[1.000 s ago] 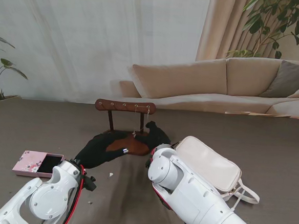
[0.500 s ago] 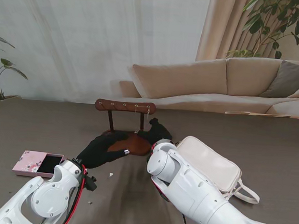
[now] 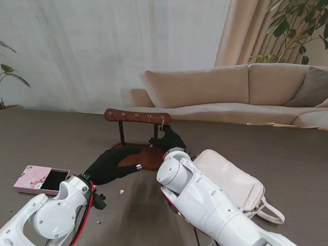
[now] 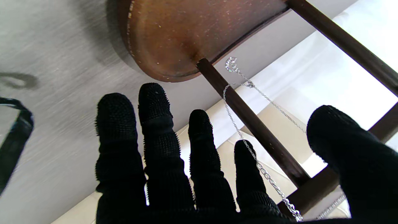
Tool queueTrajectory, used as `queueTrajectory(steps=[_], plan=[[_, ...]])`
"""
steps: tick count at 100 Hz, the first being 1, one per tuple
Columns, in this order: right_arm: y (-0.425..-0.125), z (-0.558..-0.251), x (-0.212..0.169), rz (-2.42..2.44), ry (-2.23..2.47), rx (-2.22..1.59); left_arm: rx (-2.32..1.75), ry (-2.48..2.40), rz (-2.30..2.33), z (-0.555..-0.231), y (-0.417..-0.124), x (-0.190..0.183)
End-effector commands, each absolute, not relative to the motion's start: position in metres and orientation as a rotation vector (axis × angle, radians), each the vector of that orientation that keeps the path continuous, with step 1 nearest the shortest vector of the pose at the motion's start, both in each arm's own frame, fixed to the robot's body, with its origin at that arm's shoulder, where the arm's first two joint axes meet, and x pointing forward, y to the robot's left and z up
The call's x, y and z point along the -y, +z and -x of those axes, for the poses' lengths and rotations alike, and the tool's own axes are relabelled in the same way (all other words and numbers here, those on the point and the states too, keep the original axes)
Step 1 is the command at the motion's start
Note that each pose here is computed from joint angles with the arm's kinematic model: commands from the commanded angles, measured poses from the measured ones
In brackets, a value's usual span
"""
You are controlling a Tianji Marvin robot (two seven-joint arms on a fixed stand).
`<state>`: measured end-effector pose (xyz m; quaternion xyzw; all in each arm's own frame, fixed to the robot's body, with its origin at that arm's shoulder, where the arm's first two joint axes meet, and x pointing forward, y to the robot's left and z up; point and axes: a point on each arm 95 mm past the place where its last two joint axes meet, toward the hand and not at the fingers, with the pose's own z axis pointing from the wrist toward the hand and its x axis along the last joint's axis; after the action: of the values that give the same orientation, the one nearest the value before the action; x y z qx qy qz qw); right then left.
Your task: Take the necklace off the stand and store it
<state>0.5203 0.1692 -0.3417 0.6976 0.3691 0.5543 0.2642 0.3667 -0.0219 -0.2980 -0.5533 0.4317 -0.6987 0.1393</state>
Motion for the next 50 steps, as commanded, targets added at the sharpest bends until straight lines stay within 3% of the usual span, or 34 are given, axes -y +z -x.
queueTrajectory(steps=[1, 50], plan=[[-0.3385, -0.5195, -0.1778, -1.895, 1.524, -0.992, -1.268, -2.017, 1.615, -0.3653, -0.2987, 0.0241], [-0.3393, -0.5248, -0.1784, -2.027, 1.522, -0.811, -1.285, -2.016, 1.630, -0.3666, -0.2997, 0.0257]])
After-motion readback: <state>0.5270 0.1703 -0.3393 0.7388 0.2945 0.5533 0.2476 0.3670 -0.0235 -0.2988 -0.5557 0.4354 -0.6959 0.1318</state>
